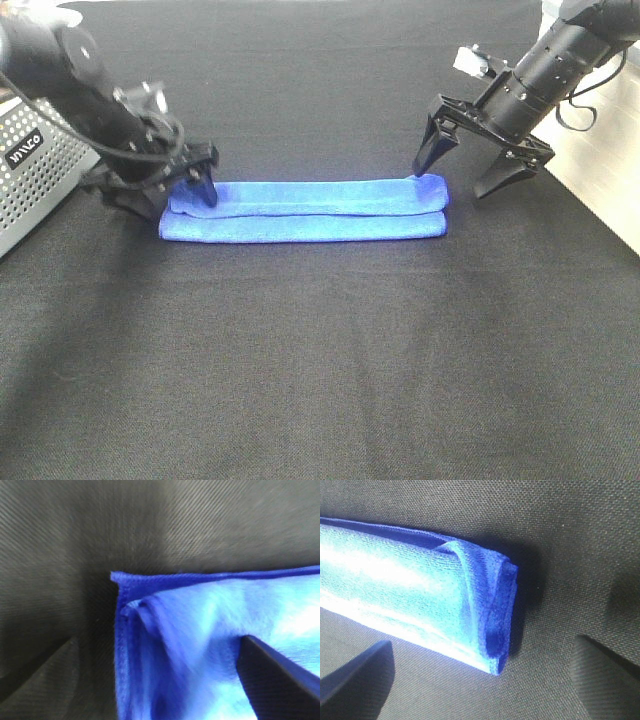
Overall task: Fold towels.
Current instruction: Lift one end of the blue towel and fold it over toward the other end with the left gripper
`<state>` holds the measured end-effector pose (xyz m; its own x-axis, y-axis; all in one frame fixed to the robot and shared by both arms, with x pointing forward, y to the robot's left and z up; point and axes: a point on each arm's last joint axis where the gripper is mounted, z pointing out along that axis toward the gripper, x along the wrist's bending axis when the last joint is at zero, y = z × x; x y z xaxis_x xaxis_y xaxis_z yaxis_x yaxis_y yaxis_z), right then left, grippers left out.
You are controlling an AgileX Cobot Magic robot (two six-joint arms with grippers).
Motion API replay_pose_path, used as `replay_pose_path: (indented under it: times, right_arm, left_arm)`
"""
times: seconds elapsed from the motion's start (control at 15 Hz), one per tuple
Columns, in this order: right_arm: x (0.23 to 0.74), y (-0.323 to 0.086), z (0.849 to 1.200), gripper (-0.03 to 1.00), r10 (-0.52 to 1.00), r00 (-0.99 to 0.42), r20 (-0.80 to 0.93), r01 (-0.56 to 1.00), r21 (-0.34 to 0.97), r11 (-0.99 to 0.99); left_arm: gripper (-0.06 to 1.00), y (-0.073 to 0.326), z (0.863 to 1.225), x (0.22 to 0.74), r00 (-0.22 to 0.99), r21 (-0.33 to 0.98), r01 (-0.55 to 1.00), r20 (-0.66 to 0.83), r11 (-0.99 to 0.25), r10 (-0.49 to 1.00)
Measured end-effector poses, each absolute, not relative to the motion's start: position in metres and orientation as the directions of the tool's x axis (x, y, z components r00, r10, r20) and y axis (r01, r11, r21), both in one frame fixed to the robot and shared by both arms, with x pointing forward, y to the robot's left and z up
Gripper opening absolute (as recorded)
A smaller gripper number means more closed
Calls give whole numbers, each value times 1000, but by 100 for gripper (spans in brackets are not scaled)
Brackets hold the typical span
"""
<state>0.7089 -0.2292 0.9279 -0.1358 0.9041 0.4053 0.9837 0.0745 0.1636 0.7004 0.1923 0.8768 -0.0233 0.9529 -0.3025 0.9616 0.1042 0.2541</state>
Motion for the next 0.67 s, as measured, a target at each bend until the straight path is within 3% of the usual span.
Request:
replay_pose_path:
  times: [0.2, 0.27, 0.47, 0.67]
  right_arm:
    - [710, -229, 928, 89, 906, -135, 402, 982, 177, 68]
    - [710, -229, 928, 89, 906, -135, 402, 982, 178, 68]
    - [711, -229, 928, 89, 906, -135, 401, 981, 180, 67]
    - [711, -229, 928, 89, 906, -135, 401, 981, 180, 67]
  left_arm:
    - [67, 191, 873, 702, -14, 258, 961, -301, 96, 953]
    - [57, 190, 871, 703, -21, 256, 961, -309, 105, 951]
    - [13, 187, 866, 703, -50, 244, 960, -343, 140, 938]
    - [8, 186, 866, 704, -49, 244, 960, -343, 139, 938]
